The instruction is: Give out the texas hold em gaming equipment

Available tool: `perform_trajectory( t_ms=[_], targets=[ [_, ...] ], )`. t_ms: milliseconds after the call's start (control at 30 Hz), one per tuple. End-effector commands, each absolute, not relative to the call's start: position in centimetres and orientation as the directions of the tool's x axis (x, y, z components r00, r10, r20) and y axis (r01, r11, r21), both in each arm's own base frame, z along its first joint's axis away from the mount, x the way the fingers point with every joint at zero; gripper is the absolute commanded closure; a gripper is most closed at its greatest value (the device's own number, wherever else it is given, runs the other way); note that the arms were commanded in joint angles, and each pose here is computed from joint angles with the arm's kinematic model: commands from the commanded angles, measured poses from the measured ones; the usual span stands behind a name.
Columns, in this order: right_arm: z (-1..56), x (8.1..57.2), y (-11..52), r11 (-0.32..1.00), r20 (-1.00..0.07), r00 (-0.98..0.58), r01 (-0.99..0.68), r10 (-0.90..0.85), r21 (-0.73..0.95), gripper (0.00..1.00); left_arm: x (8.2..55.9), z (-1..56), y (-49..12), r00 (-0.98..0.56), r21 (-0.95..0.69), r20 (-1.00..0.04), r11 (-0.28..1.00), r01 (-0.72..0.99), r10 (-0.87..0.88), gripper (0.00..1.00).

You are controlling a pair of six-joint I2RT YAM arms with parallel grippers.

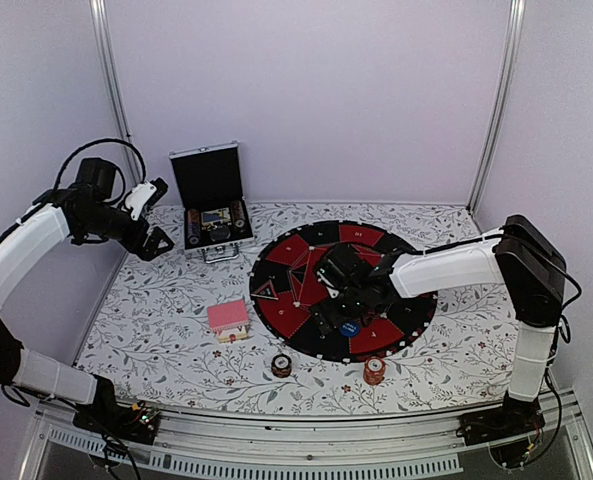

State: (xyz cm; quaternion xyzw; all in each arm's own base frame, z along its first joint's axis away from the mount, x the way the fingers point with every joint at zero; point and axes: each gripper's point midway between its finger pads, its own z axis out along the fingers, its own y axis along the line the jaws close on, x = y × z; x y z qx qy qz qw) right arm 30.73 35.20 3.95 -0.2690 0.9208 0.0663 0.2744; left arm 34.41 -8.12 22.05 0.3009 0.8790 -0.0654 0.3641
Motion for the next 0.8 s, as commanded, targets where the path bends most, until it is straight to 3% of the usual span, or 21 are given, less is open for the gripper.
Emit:
perform_trajectory(
  t_ms=[0,767],
  targets=[
    [4.4,30.8,34.0,0.876,-0.546,-0.726,-0.482,-0.417,-0.028,0.02,34.3,22.9,-8.6,-0.54,0.105,-0.686,0.801,0.59,0.488,0.0],
    [0.5,31.0,32.6,0.887,-0.462,-0.794,-0.46,-0.395,0.033,0.26,34.3,23.0,-8.8,-0.531,0.12,-0.681,0.792,0.598,0.504,0.0]
  ],
)
